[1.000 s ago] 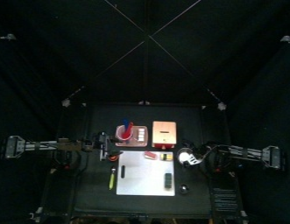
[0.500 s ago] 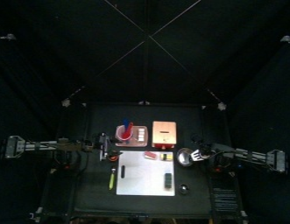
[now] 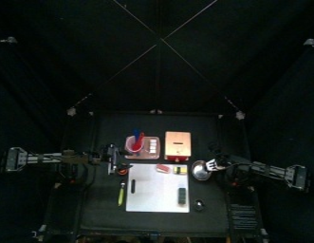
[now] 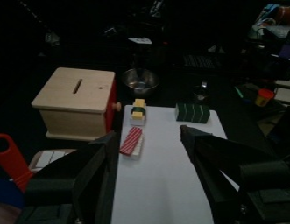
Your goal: Put bowl onto cutting board
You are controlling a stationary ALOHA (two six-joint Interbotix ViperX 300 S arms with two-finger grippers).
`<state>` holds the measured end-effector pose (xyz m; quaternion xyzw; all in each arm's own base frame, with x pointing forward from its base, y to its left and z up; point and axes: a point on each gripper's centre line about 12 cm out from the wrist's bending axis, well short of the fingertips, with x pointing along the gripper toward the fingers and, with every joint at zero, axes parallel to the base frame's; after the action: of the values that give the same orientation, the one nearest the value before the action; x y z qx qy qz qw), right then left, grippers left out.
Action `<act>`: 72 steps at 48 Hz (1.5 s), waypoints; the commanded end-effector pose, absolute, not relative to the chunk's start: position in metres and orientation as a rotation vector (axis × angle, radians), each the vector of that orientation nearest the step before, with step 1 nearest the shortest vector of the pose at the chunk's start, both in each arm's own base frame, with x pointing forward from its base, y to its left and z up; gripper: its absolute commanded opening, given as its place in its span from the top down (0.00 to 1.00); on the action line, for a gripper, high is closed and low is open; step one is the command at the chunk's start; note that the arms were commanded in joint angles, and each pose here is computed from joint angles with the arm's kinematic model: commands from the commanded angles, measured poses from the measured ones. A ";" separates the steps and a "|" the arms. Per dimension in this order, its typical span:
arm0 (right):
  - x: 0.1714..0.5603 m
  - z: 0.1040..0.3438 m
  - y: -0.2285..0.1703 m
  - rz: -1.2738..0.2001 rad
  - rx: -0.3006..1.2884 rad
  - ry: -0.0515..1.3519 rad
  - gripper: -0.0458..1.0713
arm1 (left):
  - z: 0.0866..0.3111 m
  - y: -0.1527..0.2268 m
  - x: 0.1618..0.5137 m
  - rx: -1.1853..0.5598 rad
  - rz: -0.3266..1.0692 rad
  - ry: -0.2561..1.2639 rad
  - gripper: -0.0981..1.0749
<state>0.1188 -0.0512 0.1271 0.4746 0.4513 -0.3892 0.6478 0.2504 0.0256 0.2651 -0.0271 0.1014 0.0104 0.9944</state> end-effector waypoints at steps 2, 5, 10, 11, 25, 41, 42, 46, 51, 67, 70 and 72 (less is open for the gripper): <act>0.123 0.127 -0.054 -0.881 1.089 0.989 0.18 | 0.271 0.025 0.252 -0.050 0.014 0.185 0.12; 0.123 0.125 -0.054 -0.880 1.094 0.978 0.24 | 0.271 0.026 0.252 -0.052 0.016 0.184 0.12; 0.123 0.122 -0.054 -0.882 1.096 0.980 0.33 | 0.271 0.025 0.252 -0.053 0.015 0.183 0.12; 0.123 0.121 -0.054 -0.884 1.097 0.983 0.36 | 0.271 0.025 0.252 -0.053 0.015 0.184 0.12; 0.132 0.141 -0.056 -0.862 1.098 0.970 0.57 | 0.271 0.025 0.252 -0.054 0.014 0.184 0.12; 0.147 0.202 -0.040 -0.736 1.047 1.039 0.58 | 0.271 0.025 0.252 -0.054 0.014 0.182 0.12; 0.150 0.206 -0.037 -0.710 1.047 1.039 0.58 | 0.271 0.025 0.252 -0.055 0.014 0.182 0.12; 0.160 0.214 -0.026 -0.637 1.062 1.036 0.58 | 0.272 0.025 0.253 -0.055 0.014 0.181 0.12; 0.179 0.218 -0.014 -0.547 1.091 1.016 0.59 | 0.273 0.025 0.253 -0.055 0.014 0.179 0.12; 0.254 0.223 0.009 -0.401 1.026 0.956 0.59 | 0.273 0.025 0.253 -0.055 0.014 0.179 0.12; 0.267 0.223 0.011 -0.395 1.000 0.962 0.59 | 0.272 0.025 0.253 -0.055 0.014 0.181 0.12; 0.275 0.223 0.011 -0.394 0.984 0.966 0.59 | 0.272 0.025 0.253 -0.055 0.014 0.181 0.12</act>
<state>0.2547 0.0098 0.2109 0.4602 0.4556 -0.1920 0.7374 0.2504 0.0256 0.2651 -0.0279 0.1013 0.0106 0.9944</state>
